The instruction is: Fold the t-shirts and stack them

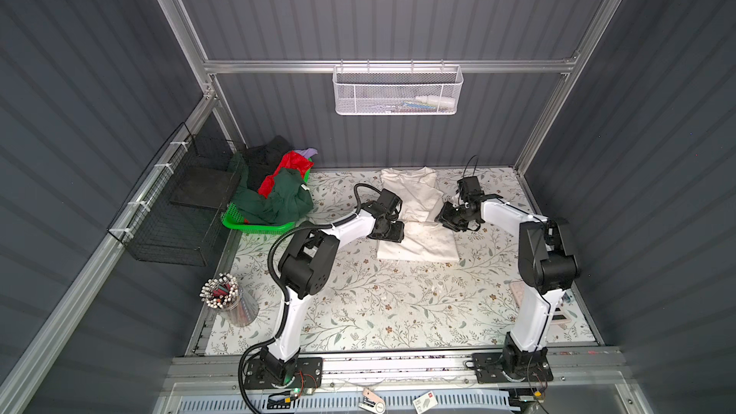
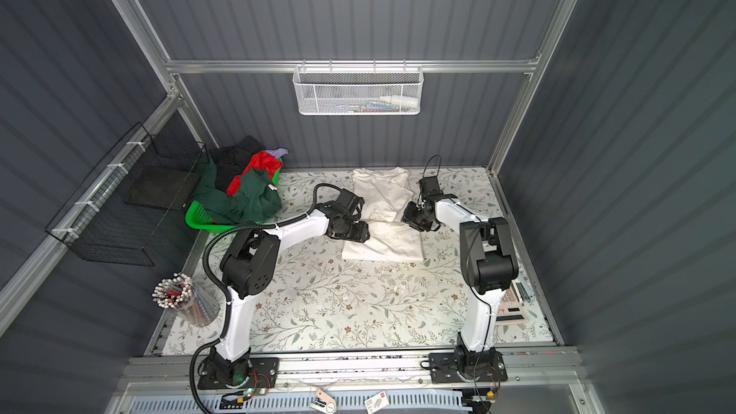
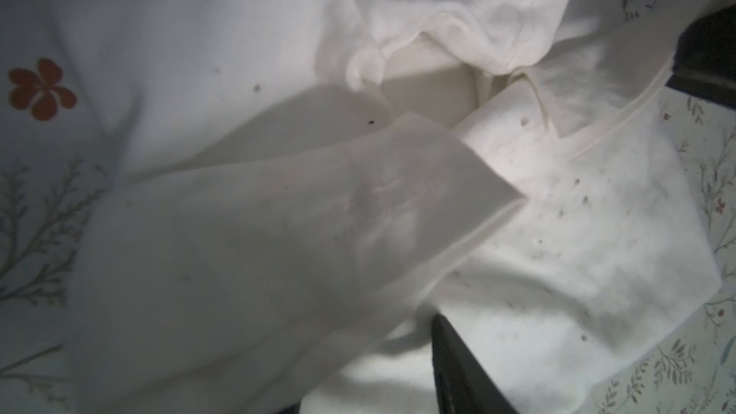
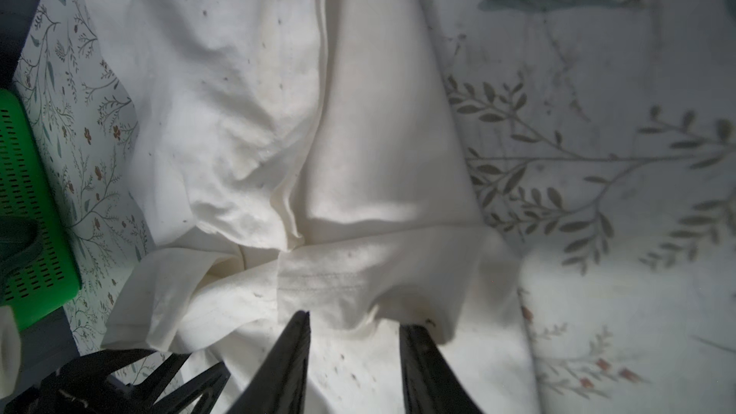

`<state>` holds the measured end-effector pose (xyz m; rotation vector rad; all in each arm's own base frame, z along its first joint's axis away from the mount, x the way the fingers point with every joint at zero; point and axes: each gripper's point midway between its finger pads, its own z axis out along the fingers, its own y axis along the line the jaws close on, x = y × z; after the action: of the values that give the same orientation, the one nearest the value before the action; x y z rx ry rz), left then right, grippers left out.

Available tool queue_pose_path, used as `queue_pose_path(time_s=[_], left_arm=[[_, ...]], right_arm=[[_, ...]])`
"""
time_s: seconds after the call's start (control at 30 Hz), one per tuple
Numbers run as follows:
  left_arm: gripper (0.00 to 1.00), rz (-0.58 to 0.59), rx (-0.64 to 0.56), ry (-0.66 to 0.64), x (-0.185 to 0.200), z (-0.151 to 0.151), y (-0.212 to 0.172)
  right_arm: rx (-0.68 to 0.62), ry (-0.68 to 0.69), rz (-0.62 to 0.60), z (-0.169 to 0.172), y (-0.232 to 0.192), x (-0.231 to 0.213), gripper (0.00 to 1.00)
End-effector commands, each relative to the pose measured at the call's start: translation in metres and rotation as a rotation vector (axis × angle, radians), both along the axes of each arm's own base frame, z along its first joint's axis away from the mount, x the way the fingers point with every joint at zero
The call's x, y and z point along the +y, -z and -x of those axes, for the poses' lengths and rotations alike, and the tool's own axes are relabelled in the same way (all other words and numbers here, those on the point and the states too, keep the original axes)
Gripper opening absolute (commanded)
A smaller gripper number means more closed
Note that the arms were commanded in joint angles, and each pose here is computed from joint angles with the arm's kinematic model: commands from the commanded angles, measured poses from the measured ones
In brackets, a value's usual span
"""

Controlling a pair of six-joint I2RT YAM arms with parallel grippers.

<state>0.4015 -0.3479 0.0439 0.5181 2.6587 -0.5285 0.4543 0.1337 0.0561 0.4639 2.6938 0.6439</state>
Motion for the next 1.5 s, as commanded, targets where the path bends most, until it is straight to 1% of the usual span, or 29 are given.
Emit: queue_pose_path(time_s=[0.0, 0.1, 0.23, 0.27, 0.3, 0.33, 0.37, 0.43, 0.47, 0.5, 0.57, 0.63, 0.73, 0.77, 0.8, 0.87, 0.9, 0.93, 1.07, 1.2, 1.33, 1.37, 1.4, 1.47], left_arm=[[0.52, -0.037, -0.086, -0.013, -0.001, -0.023, -0.009], [0.52, -0.06, -0.109, -0.027, -0.001, -0.039, -0.005], [0.52, -0.031, -0.102, -0.057, -0.002, -0.058, -0.01], [0.53, -0.023, -0.11, -0.073, 0.0, -0.064, -0.013], [0.57, -0.015, -0.119, -0.089, 0.003, -0.071, -0.016], [0.6, -0.012, -0.126, -0.106, 0.007, -0.077, -0.019], [0.66, -0.015, -0.132, -0.132, 0.014, -0.084, -0.021], [0.79, 0.003, -0.129, -0.15, 0.023, -0.093, -0.031], [0.89, 0.012, -0.139, -0.157, 0.027, -0.094, -0.041], [0.99, 0.017, -0.166, -0.154, 0.03, -0.092, -0.055], [1.0, 0.03, -0.228, -0.156, 0.037, -0.086, -0.08], [1.0, 0.03, -0.262, -0.168, 0.047, -0.077, -0.097], [1.0, 0.019, -0.252, -0.195, 0.064, -0.055, -0.106], [1.0, 0.022, -0.238, -0.201, 0.069, -0.046, -0.105], [1.0, 0.03, -0.224, -0.205, 0.073, -0.037, -0.103], [1.0, 0.053, -0.194, -0.212, 0.077, -0.022, -0.098], [1.0, 0.059, -0.182, -0.219, 0.079, -0.016, -0.097], [1.0, 0.054, -0.15, -0.225, 0.084, -0.005, -0.085], [1.0, 0.096, -0.06, -0.238, 0.086, 0.02, -0.061], [0.99, 0.125, 0.021, -0.247, 0.088, 0.042, -0.036], [0.92, 0.138, 0.072, -0.254, 0.091, 0.057, -0.023], [0.89, 0.139, 0.076, -0.264, 0.093, 0.059, -0.022], [0.87, 0.141, 0.079, -0.281, 0.096, 0.062, -0.02], [0.85, 0.16, 0.083, -0.307, 0.098, 0.067, -0.016]], right_arm=[[-0.008, 0.003, 0.009, -0.013, -0.001, -0.002, 0.39], [-0.001, 0.009, -0.01, -0.027, 0.0, -0.005, 0.38], [-0.024, 0.034, -0.02, -0.042, -0.01, -0.014, 0.38], [-0.032, 0.041, -0.017, -0.044, -0.014, -0.017, 0.38], [-0.035, 0.048, -0.017, -0.045, -0.018, -0.02, 0.4], [-0.037, 0.047, -0.019, -0.043, -0.022, -0.02, 0.45], [-0.039, 0.048, -0.017, -0.041, -0.026, -0.023, 0.54], [-0.049, 0.066, 0.002, -0.033, -0.036, -0.03, 0.79], [-0.061, 0.078, 0.015, -0.027, -0.042, -0.034, 0.91], [-0.074, 0.09, 0.019, -0.02, -0.049, -0.037, 0.99], [-0.105, 0.104, -0.009, -0.005, -0.064, -0.039, 0.99], [-0.118, 0.122, -0.039, 0.012, -0.073, -0.042, 0.99], [-0.089, 0.146, -0.073, 0.041, -0.072, -0.042, 0.99], [-0.056, 0.138, -0.121, 0.052, -0.069, -0.035, 0.99], [-0.023, 0.132, -0.154, 0.063, -0.063, -0.03, 0.99], [0.025, 0.129, -0.193, 0.081, -0.052, -0.025, 0.95], [0.047, 0.146, -0.19, 0.091, -0.045, -0.026, 0.93], [0.059, 0.158, -0.186, 0.098, -0.04, -0.028, 0.91], [0.088, 0.187, -0.144, 0.122, -0.024, -0.037, 0.83], [0.126, 0.207, -0.102, 0.141, -0.006, -0.045, 0.8], [0.171, 0.207, -0.105, 0.156, 0.009, -0.044, 0.73], [0.187, 0.214, -0.104, 0.161, 0.014, -0.045, 0.72], [0.166, 0.213, -0.112, 0.159, 0.015, -0.044, 0.69], [0.17, 0.224, -0.115, 0.163, 0.02, -0.045, 0.67]])
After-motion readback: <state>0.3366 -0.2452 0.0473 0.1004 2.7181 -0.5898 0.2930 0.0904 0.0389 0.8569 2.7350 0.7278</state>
